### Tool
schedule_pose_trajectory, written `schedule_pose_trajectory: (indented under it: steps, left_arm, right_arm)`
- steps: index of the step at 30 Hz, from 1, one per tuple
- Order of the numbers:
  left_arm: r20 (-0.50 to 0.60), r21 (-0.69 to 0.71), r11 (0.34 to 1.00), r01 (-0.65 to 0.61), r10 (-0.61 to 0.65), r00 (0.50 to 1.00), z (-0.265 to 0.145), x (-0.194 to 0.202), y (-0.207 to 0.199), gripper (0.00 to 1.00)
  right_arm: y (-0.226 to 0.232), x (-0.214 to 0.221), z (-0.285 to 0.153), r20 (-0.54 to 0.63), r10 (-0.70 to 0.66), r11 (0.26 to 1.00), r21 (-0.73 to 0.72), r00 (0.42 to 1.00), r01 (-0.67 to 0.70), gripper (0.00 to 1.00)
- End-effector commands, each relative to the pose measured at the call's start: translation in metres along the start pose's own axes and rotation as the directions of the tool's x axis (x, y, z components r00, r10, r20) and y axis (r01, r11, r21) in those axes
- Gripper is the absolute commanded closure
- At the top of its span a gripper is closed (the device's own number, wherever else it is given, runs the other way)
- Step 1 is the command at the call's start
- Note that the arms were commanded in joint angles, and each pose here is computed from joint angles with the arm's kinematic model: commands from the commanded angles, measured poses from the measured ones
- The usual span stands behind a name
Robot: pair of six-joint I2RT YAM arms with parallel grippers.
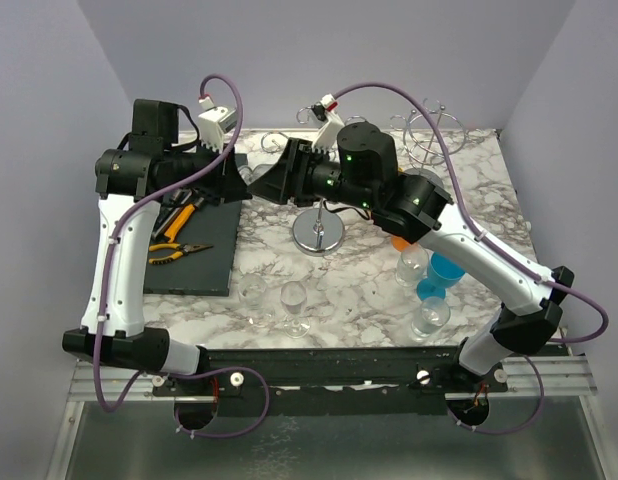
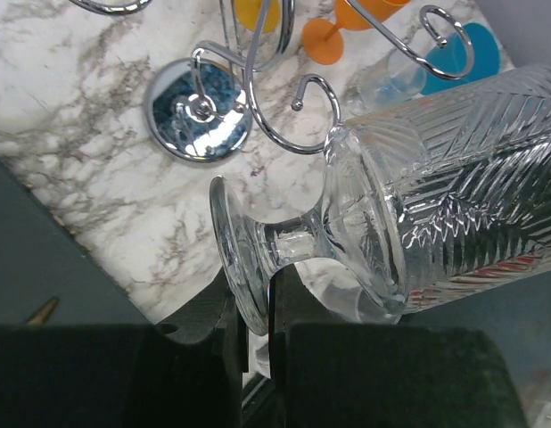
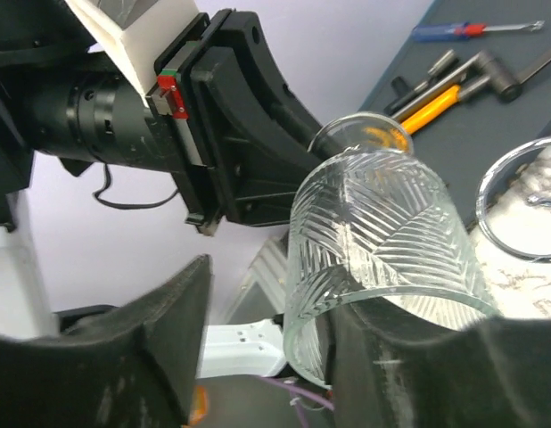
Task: Place the wine glass upside down on the wine glass rack
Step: Turn the wine glass upside down at the wine rack.
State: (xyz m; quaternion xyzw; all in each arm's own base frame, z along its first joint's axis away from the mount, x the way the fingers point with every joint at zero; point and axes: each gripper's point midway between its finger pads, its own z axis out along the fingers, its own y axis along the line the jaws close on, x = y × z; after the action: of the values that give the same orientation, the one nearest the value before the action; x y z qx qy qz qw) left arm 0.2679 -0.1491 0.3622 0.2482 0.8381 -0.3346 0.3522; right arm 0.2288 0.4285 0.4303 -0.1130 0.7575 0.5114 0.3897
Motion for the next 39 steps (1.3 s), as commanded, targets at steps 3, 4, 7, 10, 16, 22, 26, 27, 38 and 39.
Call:
schedule_pose_trajectory:
  steps: [3, 4, 7, 10, 16, 22, 26, 27, 38, 39]
  left_arm:
    - [0.084, -0.132, 0.961, -0.244, 0.256, 0.963, -0.017, -0.016, 0.008, 1.00]
    - [0.084, -0.140, 0.957, -0.255, 0.268, 0.960, -0.018, -0.016, 0.009, 1.00]
    - [0.093, -0.154, 0.945, -0.287, 0.303, 0.948, -0.021, -0.017, 0.010, 1.00]
    - [0.107, -0.174, 0.932, -0.318, 0.339, 0.935, -0.023, -0.019, 0.010, 1.00]
    - [0.138, -0.199, 0.912, -0.360, 0.389, 0.911, -0.029, -0.026, 0.007, 1.00]
    - [0.148, -0.209, 0.895, -0.393, 0.427, 0.892, -0.031, -0.031, 0.008, 1.00]
    - [0.157, -0.209, 0.882, -0.423, 0.458, 0.875, -0.032, -0.034, 0.005, 1.00]
    - [0.161, -0.208, 0.879, -0.429, 0.464, 0.871, -0.033, -0.036, 0.004, 1.00]
    - [0.191, -0.173, 0.833, -0.525, 0.551, 0.812, -0.040, -0.036, -0.013, 1.00]
    - [0.198, -0.167, 0.823, -0.543, 0.567, 0.800, -0.041, -0.035, -0.017, 1.00]
  right_arm:
    - [0.034, 0.001, -0.016, -0.058, 0.102, 0.984, -0.138, 0.993, -0.109, 0.37]
    - [0.035, 0.001, -0.019, -0.063, 0.111, 0.983, -0.141, 0.992, -0.119, 0.33]
    - [0.033, 0.000, -0.024, -0.071, 0.130, 0.981, -0.135, 0.989, -0.139, 0.24]
    - [0.027, -0.002, -0.031, -0.072, 0.142, 0.982, -0.116, 0.987, -0.150, 0.13]
    - [0.017, -0.011, -0.058, -0.038, 0.148, 0.985, -0.087, 0.988, -0.151, 0.10]
    - [0.034, -0.012, -0.086, -0.086, 0.112, 0.970, -0.205, 0.990, -0.128, 0.08]
    - [0.069, 0.001, -0.109, -0.186, -0.002, 0.895, -0.439, 0.983, -0.081, 0.08]
    - [0.075, 0.002, -0.112, -0.196, -0.029, 0.875, -0.478, 0.980, -0.070, 0.09]
    - [0.045, -0.011, -0.085, -0.161, -0.102, 0.956, -0.289, 0.982, 0.052, 0.08]
    - [0.030, -0.019, -0.080, -0.134, -0.118, 0.976, -0.196, 0.984, 0.090, 0.02]
